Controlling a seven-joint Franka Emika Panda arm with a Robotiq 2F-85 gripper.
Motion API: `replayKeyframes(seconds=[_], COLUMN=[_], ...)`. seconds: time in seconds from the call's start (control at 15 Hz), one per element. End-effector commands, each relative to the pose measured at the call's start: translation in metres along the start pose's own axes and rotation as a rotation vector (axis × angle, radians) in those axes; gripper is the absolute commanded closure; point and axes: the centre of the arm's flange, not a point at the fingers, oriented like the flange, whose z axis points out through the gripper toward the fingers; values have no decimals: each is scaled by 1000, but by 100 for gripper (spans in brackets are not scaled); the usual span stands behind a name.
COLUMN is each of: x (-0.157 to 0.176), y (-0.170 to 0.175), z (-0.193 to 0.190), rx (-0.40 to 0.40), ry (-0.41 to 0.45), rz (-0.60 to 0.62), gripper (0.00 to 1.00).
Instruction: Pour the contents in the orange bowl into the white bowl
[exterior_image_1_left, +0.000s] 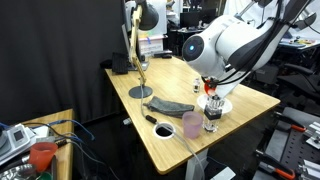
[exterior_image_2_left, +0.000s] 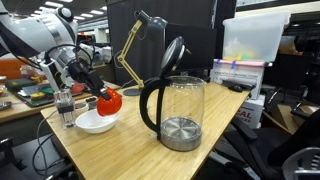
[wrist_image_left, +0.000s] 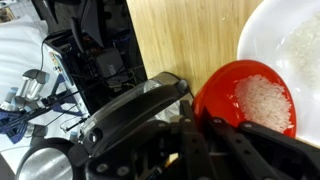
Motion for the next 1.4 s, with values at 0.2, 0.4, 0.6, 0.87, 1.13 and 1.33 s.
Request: replayKeyframes(seconds=[0.2, 0.4, 0.6, 0.87, 1.13, 1.33], x=[16, 23, 32, 37, 28, 9], y=[15, 32, 55, 89, 132, 161], z=[12, 12, 14, 30, 60, 92], rx=[172, 275, 370, 494, 611, 676], ry=[-119, -218, -313, -442, -555, -637], rz=[63, 112, 168, 240, 320, 372], gripper=[98, 98, 98, 98, 98, 98])
